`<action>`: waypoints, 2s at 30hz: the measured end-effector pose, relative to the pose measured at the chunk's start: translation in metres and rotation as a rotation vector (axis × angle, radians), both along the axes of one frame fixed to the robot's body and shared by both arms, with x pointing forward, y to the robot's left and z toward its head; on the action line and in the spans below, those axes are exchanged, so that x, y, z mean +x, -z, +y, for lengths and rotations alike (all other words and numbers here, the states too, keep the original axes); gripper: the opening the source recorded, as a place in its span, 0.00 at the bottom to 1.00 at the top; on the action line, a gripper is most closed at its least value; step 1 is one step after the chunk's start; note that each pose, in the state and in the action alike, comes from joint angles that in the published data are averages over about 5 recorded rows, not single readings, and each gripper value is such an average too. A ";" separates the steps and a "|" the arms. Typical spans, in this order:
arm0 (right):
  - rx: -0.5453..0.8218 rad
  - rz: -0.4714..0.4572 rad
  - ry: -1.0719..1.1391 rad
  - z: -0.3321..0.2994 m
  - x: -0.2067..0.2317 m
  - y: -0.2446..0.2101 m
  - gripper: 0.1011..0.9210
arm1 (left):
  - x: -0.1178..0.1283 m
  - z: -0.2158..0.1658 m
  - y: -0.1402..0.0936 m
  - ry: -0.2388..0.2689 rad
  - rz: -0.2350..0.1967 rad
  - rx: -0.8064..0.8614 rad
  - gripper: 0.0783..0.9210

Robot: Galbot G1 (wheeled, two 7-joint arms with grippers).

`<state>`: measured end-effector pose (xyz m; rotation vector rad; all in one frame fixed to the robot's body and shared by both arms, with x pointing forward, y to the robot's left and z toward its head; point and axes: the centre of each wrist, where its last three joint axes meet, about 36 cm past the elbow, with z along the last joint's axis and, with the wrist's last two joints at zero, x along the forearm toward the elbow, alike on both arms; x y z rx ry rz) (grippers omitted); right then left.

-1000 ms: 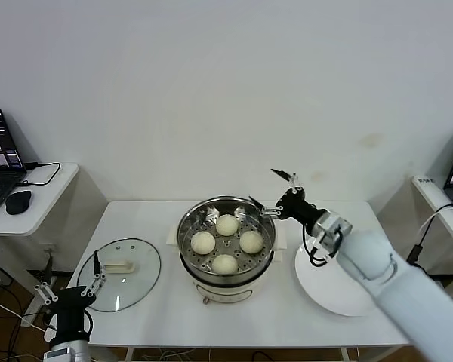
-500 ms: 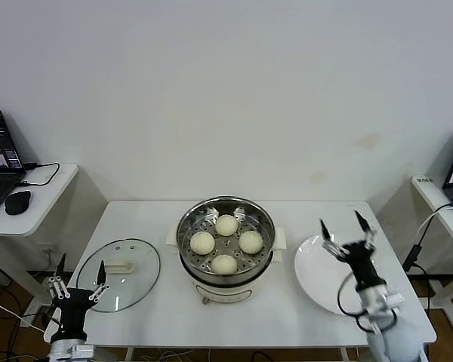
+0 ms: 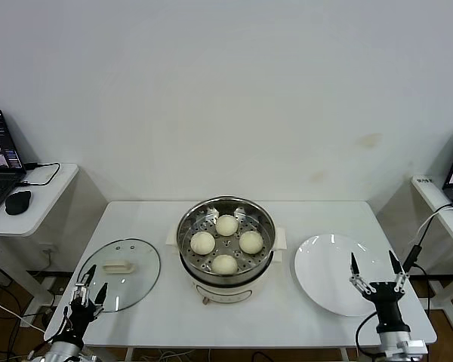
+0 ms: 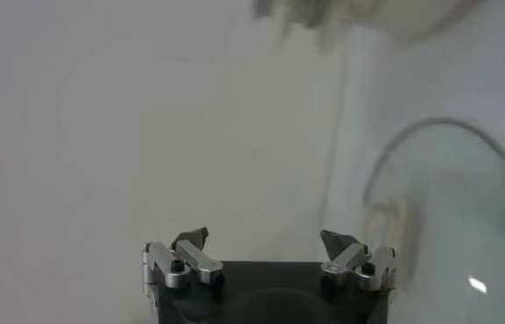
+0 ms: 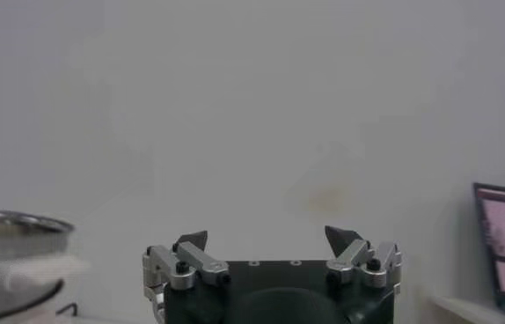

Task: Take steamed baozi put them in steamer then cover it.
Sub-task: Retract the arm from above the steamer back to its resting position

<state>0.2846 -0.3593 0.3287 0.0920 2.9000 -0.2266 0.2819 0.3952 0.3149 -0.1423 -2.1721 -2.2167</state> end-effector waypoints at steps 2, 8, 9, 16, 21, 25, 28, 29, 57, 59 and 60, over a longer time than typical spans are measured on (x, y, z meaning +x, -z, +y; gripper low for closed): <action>0.002 0.003 0.009 0.000 -0.004 0.003 0.88 | 0.006 0.004 0.004 0.013 0.010 0.034 0.88; 0.001 0.017 0.032 0.000 -0.015 0.010 0.88 | 0.030 0.015 0.015 0.038 0.027 0.102 0.88; 0.002 0.018 0.035 0.000 -0.017 0.011 0.88 | 0.034 0.017 0.016 0.042 0.028 0.109 0.88; 0.002 0.021 0.053 0.001 -0.026 0.015 0.88 | 0.067 0.029 0.027 0.061 0.037 0.149 0.88; -0.002 0.027 0.060 0.001 -0.032 0.018 0.88 | 0.086 0.037 0.038 0.060 0.054 0.158 0.88; -0.007 0.028 0.067 -0.001 -0.036 0.019 0.88 | 0.099 0.042 0.046 0.052 0.065 0.163 0.88; -0.010 0.030 0.070 -0.001 -0.038 0.020 0.88 | 0.108 0.045 0.049 0.044 0.069 0.166 0.88; -0.010 0.031 0.070 -0.001 -0.039 0.021 0.88 | 0.111 0.046 0.049 0.042 0.069 0.167 0.88; -0.011 0.044 0.055 0.004 -0.042 0.028 0.88 | 0.132 0.034 0.025 0.065 0.048 0.179 0.88; -0.011 0.046 0.055 0.004 -0.043 0.028 0.88 | 0.133 0.034 0.025 0.067 0.048 0.178 0.88; -0.012 0.046 0.055 0.004 -0.043 0.028 0.88 | 0.134 0.034 0.025 0.068 0.048 0.177 0.88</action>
